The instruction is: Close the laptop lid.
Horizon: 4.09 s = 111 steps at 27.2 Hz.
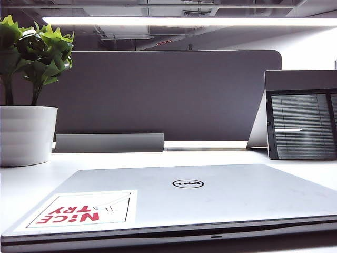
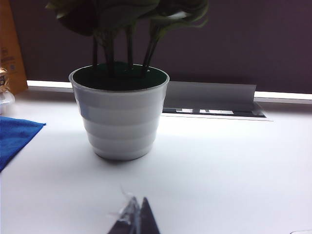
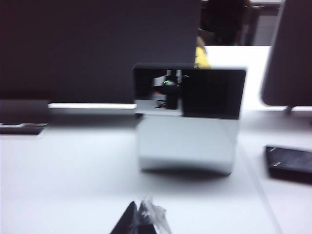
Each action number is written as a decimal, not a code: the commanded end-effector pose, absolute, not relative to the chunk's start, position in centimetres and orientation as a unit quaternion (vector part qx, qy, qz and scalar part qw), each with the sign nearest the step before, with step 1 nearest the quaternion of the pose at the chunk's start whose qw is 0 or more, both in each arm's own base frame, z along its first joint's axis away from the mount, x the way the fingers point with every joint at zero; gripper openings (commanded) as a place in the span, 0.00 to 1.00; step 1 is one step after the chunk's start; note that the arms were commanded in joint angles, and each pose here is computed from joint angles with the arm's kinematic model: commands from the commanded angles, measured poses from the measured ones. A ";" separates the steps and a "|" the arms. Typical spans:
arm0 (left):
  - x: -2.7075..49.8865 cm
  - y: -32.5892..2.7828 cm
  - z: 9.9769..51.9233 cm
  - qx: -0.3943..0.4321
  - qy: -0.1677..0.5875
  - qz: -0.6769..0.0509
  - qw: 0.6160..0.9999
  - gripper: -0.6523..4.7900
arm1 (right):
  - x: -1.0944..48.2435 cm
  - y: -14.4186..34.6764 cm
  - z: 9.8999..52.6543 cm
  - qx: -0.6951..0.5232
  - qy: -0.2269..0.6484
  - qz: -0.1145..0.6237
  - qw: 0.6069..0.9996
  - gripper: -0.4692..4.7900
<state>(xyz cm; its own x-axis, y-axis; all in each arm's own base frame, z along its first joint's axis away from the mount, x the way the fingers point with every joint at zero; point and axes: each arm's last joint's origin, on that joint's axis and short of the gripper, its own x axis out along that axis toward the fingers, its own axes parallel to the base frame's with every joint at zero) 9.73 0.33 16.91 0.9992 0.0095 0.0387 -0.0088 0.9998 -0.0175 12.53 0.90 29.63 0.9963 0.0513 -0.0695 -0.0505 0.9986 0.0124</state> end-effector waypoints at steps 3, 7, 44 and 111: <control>9.7 0.3 17.1 -0.006 -0.025 0.006 1.000 0.11 | 10.6 0.4 24.5 0.040 -0.006 0.014 0.999 0.08; 9.7 0.3 17.0 -0.007 -0.025 0.006 1.000 0.11 | 9.9 0.2 21.1 0.044 -0.003 0.005 0.999 0.08; 9.7 0.3 17.0 -0.006 -0.022 0.006 1.000 0.11 | 9.7 -0.3 16.3 0.066 0.008 -0.015 0.998 0.08; 9.7 0.3 17.0 -0.007 -0.022 0.006 1.000 0.11 | 9.7 -0.1 16.8 0.025 -0.012 0.017 0.999 0.08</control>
